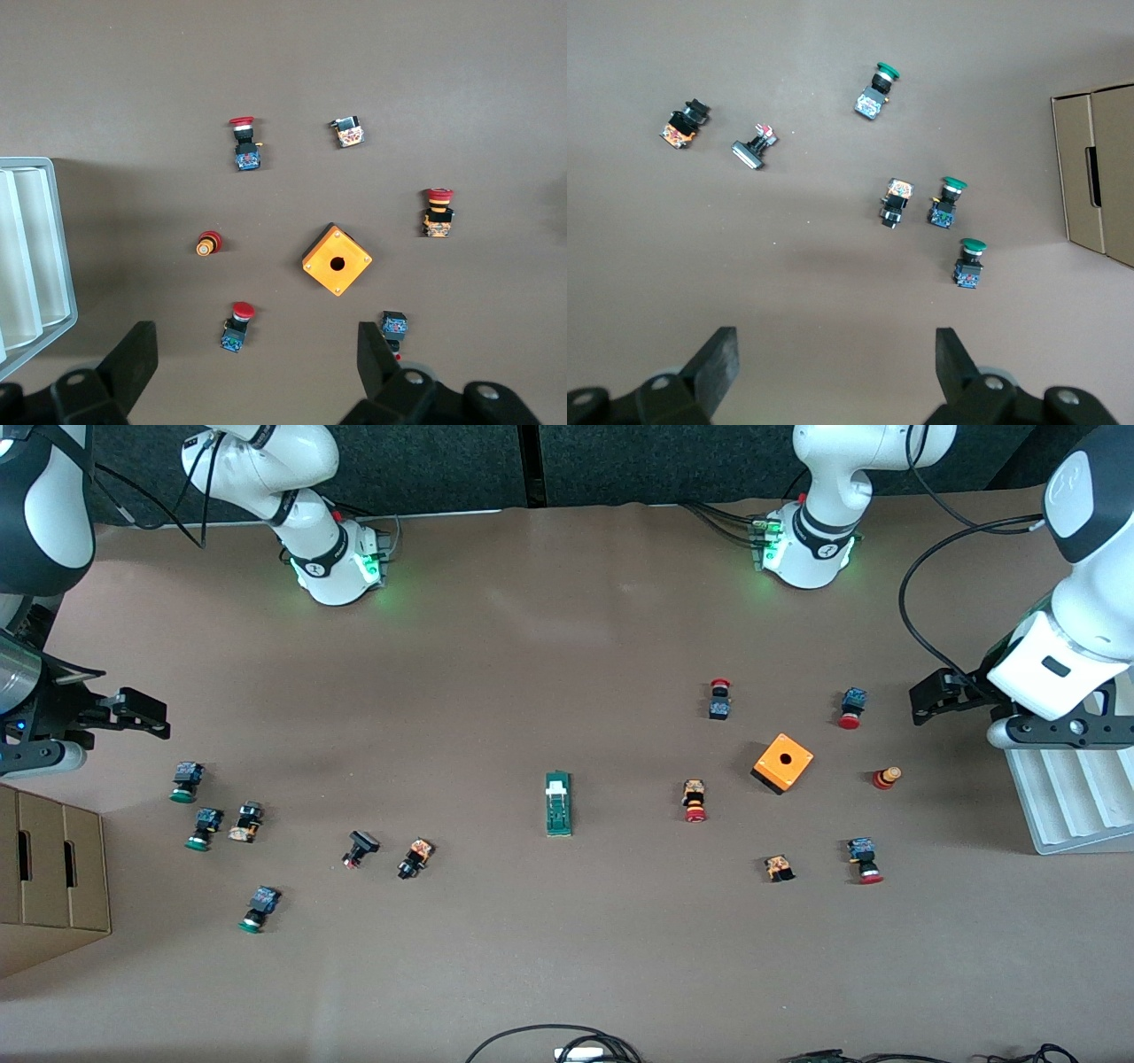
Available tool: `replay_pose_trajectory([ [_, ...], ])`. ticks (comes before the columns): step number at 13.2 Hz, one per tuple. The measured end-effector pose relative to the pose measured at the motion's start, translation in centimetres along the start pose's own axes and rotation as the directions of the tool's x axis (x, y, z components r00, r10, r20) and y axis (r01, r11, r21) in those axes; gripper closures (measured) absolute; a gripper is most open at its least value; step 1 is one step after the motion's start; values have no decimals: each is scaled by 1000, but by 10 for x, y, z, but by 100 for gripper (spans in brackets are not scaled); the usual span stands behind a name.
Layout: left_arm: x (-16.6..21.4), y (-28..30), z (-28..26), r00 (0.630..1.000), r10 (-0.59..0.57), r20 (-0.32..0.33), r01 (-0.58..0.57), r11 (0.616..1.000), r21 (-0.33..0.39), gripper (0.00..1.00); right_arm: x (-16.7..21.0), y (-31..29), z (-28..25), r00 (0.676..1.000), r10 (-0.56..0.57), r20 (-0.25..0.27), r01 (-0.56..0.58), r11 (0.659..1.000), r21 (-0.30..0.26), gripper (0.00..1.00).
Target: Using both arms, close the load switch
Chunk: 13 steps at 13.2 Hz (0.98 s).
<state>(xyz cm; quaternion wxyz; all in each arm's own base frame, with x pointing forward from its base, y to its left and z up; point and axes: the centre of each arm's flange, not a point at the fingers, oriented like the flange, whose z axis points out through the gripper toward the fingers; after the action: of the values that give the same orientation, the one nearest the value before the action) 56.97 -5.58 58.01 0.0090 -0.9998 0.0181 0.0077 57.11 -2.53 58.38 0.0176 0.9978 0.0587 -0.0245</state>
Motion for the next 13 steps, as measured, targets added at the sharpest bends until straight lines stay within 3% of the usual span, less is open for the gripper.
replay_pose_trajectory([
  [13,0,-1,-4,1000,-2,-4,2,1000,0,0,0,1,0,1000,1,0,-1,1000,0,0],
])
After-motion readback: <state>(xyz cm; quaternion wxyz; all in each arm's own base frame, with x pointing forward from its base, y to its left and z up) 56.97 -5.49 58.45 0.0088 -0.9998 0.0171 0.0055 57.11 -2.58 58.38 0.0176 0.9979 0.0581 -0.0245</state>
